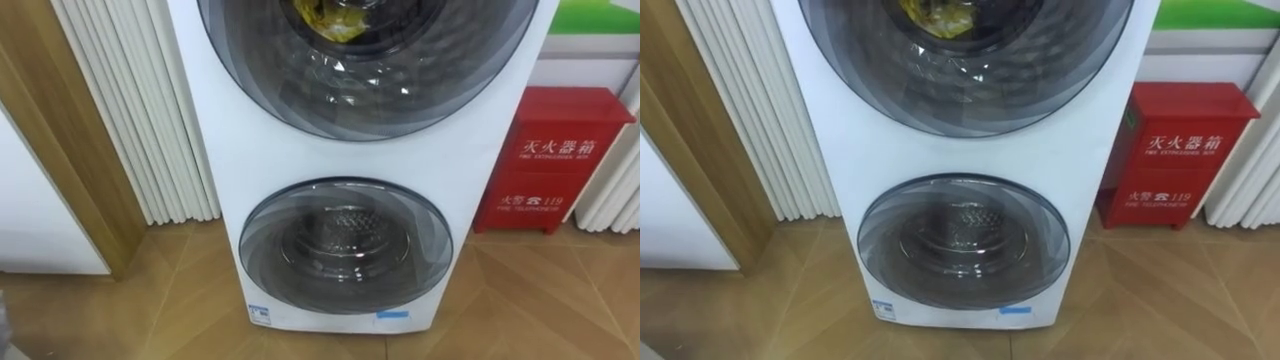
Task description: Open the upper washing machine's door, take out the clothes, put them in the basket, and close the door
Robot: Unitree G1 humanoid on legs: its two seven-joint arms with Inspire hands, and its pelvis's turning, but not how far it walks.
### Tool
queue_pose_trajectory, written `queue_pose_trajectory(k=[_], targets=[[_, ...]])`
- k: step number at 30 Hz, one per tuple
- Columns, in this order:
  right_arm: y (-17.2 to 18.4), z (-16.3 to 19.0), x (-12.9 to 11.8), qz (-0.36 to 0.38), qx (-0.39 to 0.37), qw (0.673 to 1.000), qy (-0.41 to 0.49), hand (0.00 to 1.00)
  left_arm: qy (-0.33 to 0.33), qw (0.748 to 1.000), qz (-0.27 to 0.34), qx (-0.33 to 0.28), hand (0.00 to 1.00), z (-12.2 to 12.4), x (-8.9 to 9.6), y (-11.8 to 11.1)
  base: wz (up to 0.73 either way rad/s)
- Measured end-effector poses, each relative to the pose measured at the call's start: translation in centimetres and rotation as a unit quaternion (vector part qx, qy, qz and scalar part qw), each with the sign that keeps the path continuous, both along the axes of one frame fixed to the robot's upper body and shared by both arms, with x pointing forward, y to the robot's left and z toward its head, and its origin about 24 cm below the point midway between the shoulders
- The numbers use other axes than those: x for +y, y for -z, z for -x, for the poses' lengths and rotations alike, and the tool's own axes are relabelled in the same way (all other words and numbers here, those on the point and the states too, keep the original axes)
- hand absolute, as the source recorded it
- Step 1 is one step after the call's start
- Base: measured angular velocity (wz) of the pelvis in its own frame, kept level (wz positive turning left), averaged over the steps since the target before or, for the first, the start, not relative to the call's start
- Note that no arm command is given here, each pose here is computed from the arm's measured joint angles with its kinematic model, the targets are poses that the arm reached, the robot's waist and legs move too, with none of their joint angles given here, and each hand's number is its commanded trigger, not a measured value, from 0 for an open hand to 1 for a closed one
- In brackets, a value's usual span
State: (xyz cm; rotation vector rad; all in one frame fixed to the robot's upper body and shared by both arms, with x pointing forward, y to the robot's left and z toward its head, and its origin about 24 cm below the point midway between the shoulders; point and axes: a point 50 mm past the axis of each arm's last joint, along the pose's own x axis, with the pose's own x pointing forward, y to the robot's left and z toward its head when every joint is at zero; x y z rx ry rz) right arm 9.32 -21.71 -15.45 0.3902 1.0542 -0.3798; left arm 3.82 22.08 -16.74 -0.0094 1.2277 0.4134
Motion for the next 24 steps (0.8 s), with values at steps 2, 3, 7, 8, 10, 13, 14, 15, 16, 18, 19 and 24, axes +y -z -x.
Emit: queue_pose_trajectory(k=[2,3,7,8,10,13,14,15,16,18,19,24], targets=[[-1.7,-4.0,-0.3,0.021,-0.066,0.998,-0.012,0.0,0.003,1.0,-0.004,0.003,0.0,0.1,0.3,0.0,0.0],[-3.1,-6.8,-0.4,0.036,-0.11,0.993,-0.019,0.0,0.003,1.0,-0.006,0.006,0.0,0.1,0.5,-0.1,0.0],[-8.3,-13.4,-1.2,0.092,-0.231,0.968,-0.043,0.0,0.004,1.0,-0.009,0.017,0.0,0.5,1.5,-0.2,0.01],[-10.1,-14.9,-1.2,0.112,-0.263,0.957,-0.05,0.0,0.004,1.0,-0.012,0.018,0.0,0.5,1.8,-0.3,0.0],[-12.8,-16.8,-1.4,0.136,-0.314,0.938,-0.054,0.0,-0.002,0.999,-0.014,0.028,0.0,0.9,2.4,-0.4,0.0],[-16.2,-19.5,-1.6,0.166,-0.364,0.915,-0.052,0.0,0.013,0.999,-0.025,0.037,0.0,0.7,3.0,-0.6,0.0],[-17.7,-20.6,-1.7,0.171,-0.381,0.907,-0.044,0.0,0.023,0.999,-0.027,0.036,0.0,0.5,3.0,-0.6,0.0],[-19.2,-21.7,-1.6,0.174,-0.401,0.899,-0.035,0.0,0.027,0.999,-0.026,0.039,0.0,0.5,3.1,-0.6,0.0],[-19.9,-22.2,-1.5,0.173,-0.411,0.895,-0.031,0.0,0.026,0.998,-0.026,0.041,0.0,0.6,3.1,-0.6,0.0],[-22.9,-23.8,-1.4,0.182,-0.445,0.876,-0.023,0.0,0.027,0.998,-0.028,0.042,0.0,0.5,3.2,-0.7,0.0],[-23.6,-24.2,-1.4,0.184,-0.454,0.872,-0.021,0.0,0.027,0.998,-0.028,0.042,0.0,0.4,3.2,-0.8,0.0],[-27.0,-25.4,-2.6,0.204,-0.479,0.854,0.005,0.0,0.033,0.997,-0.037,0.055,0.0,0.6,3.6,-0.9,0.0]])
